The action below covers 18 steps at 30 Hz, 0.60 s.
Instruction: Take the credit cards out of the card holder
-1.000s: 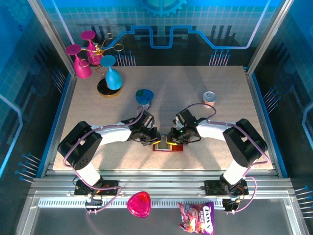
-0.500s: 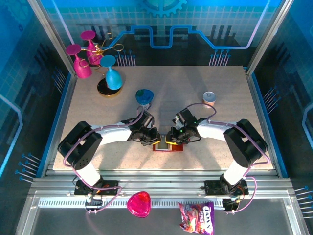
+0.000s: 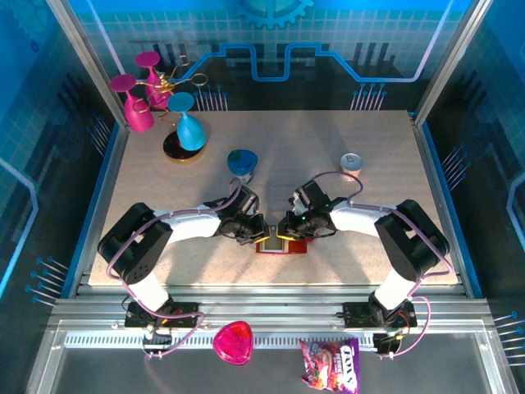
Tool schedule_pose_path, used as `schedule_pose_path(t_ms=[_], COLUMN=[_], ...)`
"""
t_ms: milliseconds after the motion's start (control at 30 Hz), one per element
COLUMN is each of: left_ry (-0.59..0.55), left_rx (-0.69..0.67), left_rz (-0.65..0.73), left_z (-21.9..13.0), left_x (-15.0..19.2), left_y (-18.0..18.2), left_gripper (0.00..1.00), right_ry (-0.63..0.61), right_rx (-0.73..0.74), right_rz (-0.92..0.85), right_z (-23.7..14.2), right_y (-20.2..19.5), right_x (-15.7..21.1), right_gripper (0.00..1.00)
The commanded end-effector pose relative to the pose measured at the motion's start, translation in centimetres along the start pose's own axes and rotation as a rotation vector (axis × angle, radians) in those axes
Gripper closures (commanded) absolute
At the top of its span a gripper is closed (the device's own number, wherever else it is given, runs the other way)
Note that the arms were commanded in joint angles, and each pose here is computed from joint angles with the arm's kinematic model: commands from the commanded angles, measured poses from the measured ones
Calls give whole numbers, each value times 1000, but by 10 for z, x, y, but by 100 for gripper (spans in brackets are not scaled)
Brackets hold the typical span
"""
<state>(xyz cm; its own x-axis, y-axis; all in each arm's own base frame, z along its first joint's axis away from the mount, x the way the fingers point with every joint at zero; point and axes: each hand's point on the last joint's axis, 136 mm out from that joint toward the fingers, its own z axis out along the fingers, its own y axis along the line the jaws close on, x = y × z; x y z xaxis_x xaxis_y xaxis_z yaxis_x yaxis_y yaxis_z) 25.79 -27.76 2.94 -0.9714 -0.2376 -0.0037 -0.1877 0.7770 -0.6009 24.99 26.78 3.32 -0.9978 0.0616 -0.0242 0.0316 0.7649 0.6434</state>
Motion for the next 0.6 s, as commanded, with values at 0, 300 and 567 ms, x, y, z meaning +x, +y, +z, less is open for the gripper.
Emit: schedule_pose_path(t_ms=[0,300,567], left_ry=[12,14,16], left_rx=[-47,-53,-52], left_rz=[8,1,4], left_z=[3,4,5], left_x=[5,5,5], left_y=[15,17,17], left_gripper=[88,88,88], right_ry=[23,29,3], right_rx=[9,73,106], right_rz=[33,47,28], right_z=[6,6,-4], right_y=[-11,-26,-26], right_x=[2,7,2], right_gripper=[83,68,60])
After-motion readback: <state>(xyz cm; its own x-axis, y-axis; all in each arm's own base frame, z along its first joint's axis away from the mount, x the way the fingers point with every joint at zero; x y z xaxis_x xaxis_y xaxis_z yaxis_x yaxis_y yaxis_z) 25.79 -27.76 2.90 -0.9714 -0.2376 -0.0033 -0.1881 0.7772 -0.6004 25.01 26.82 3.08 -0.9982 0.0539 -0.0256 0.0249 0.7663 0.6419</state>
